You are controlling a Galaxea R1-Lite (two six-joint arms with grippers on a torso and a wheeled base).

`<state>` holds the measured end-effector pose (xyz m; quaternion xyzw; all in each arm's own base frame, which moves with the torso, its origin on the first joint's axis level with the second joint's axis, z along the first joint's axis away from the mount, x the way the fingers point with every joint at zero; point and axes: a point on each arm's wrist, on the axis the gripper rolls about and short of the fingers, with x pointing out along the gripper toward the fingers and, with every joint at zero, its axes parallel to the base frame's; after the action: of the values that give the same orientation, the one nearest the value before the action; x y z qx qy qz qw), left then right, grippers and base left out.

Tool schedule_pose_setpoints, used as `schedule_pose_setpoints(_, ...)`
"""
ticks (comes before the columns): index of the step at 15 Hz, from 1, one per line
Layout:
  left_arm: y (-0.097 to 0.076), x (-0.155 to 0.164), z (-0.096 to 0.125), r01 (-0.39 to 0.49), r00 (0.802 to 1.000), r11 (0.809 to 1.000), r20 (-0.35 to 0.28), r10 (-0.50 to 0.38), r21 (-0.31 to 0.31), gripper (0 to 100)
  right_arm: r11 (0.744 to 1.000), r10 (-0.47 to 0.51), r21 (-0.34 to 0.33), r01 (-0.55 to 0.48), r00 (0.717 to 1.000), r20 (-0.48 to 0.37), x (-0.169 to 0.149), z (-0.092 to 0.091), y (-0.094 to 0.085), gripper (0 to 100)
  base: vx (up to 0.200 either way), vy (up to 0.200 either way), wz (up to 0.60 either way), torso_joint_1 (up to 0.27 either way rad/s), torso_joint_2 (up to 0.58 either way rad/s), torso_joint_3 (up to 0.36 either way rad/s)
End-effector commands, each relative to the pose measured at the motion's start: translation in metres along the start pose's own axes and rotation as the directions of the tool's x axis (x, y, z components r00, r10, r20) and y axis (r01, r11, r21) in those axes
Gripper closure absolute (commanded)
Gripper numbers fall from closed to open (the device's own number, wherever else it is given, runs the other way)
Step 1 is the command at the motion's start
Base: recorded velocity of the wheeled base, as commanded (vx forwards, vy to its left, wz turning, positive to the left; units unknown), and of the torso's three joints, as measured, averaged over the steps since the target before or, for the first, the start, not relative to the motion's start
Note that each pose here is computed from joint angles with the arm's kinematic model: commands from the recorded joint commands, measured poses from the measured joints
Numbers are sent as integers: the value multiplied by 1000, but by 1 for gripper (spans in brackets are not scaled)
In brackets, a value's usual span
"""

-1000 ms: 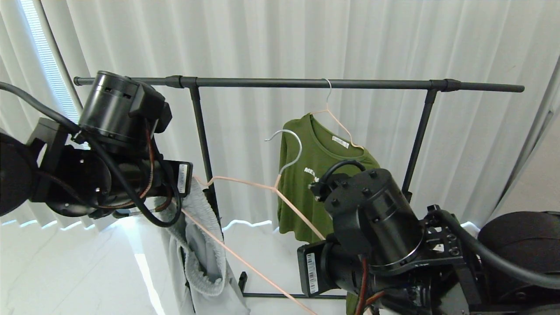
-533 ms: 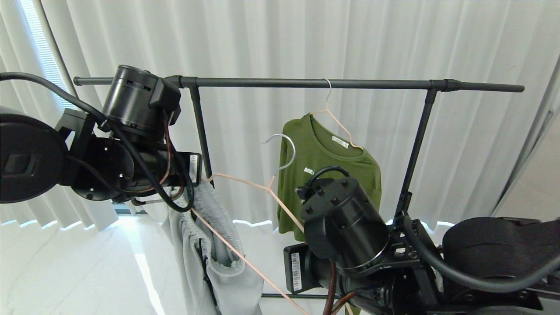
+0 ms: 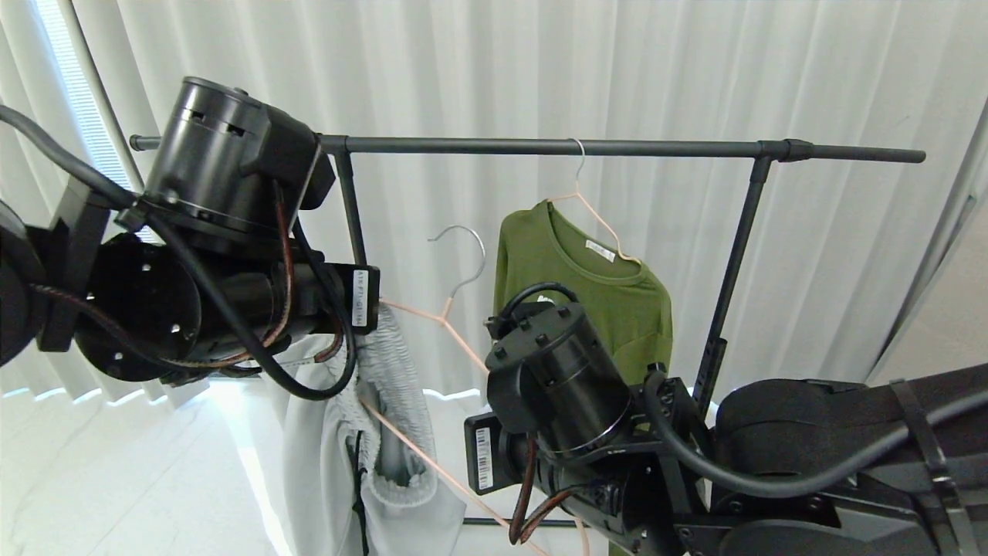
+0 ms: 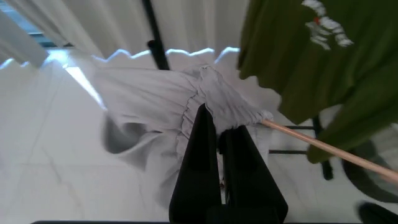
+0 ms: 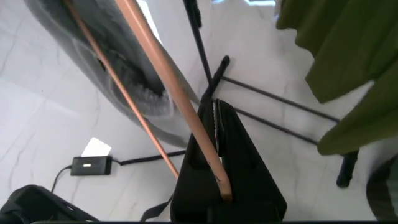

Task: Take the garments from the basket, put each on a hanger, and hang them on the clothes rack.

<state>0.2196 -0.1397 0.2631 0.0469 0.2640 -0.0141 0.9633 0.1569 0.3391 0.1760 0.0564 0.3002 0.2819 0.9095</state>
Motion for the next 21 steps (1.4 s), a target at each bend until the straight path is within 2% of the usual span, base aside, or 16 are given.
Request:
schedule_pose_setpoints(1,-6,-21,1,65,997,998,41,-64,-13,100,999,5,-45,-5,1000,5,6,-4,2,100,0,0,0,0,0,0)
schedule_pose_setpoints(3,-8,-34,1,115,992,993,61,-114,-10,100,996,11,-94,-10,1000,15,8,-4,3,100,0,0,0,0,0,0)
schedule_pose_setpoints(6,-1,-52,3,241,968,970,77,-239,-17,100,990,39,-139,-31,998,53,13,-9,3,100,0,0,0,0,0,0)
schedule_pose_setpoints(9,3,-57,-2,260,964,966,60,-259,-10,100,982,64,-182,-45,993,97,11,-13,-1,100,0,0,0,0,0,0)
schedule_pose_setpoints(12,8,-65,-7,330,943,944,54,-330,-3,100,985,93,-162,-65,982,168,5,-5,2,100,0,0,0,0,0,0)
schedule_pose_setpoints(15,12,-73,-7,343,937,939,77,-342,-7,100,987,104,-142,-75,973,205,0,2,2,100,0,0,0,0,0,0)
schedule_pose_setpoints(17,11,-82,-11,378,922,926,96,-376,4,100,988,109,-129,-80,966,236,-2,6,4,100,0,0,0,0,0,0)
schedule_pose_setpoints(19,6,-94,-20,436,894,899,94,-438,37,100,990,102,-120,-74,963,249,-4,7,4,100,0,0,0,0,0,0)
schedule_pose_setpoints(21,6,-95,-23,445,890,894,87,-448,45,100,991,100,-115,-73,961,259,-7,10,4,100,0,0,0,0,0,0)
